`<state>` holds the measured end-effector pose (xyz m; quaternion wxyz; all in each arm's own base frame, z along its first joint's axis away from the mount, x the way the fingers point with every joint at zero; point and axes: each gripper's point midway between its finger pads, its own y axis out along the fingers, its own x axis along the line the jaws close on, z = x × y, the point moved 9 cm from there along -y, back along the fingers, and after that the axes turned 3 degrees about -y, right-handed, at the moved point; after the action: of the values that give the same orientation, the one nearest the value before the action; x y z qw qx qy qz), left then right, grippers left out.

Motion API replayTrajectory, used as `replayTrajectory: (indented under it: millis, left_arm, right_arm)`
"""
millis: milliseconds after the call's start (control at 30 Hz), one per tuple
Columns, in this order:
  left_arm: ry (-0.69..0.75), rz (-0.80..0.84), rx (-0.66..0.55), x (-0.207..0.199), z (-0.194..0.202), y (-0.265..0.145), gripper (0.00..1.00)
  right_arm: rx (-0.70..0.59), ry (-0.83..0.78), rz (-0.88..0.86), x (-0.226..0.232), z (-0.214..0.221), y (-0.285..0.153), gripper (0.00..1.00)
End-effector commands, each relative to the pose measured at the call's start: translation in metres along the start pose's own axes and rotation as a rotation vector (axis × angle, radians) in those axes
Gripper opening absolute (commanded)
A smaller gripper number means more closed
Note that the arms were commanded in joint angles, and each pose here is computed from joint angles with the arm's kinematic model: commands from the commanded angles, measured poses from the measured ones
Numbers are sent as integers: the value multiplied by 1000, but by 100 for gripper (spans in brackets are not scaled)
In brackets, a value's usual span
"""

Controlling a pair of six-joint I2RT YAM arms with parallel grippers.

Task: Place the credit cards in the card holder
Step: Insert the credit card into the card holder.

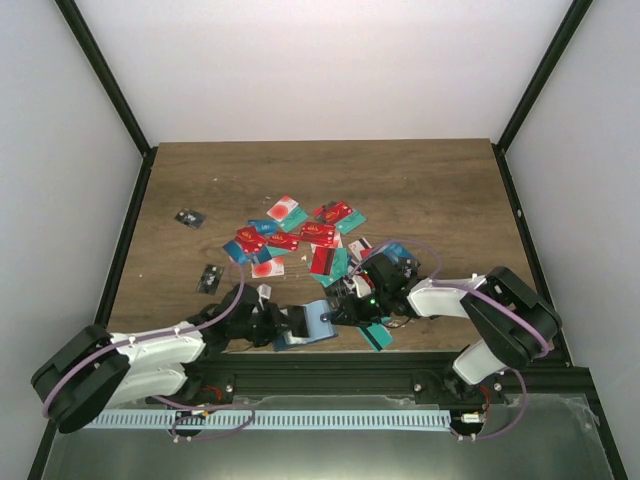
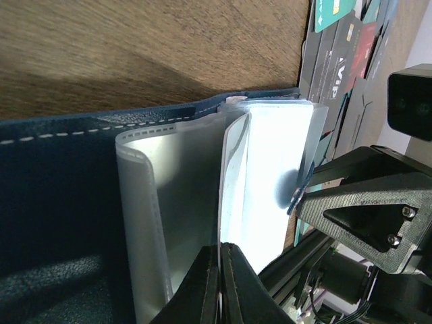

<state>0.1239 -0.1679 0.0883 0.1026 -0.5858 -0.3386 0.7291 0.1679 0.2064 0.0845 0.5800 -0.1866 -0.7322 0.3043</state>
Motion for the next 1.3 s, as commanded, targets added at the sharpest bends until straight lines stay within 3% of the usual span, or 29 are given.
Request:
replayTrajectory:
  millis: [0,600,1267]
  left_arm:
    - [-6,2,12,3,-1,4,4]
    - [-75,95,28,-12,-2,7,4]
    - [-50,60,98,-6,-5,30,4]
  right_arm:
    - [8,23,32,-8,3,1,26]
    - [9,31,31,-10,8,1,26]
    - [19,37,36,-13,7,4,26]
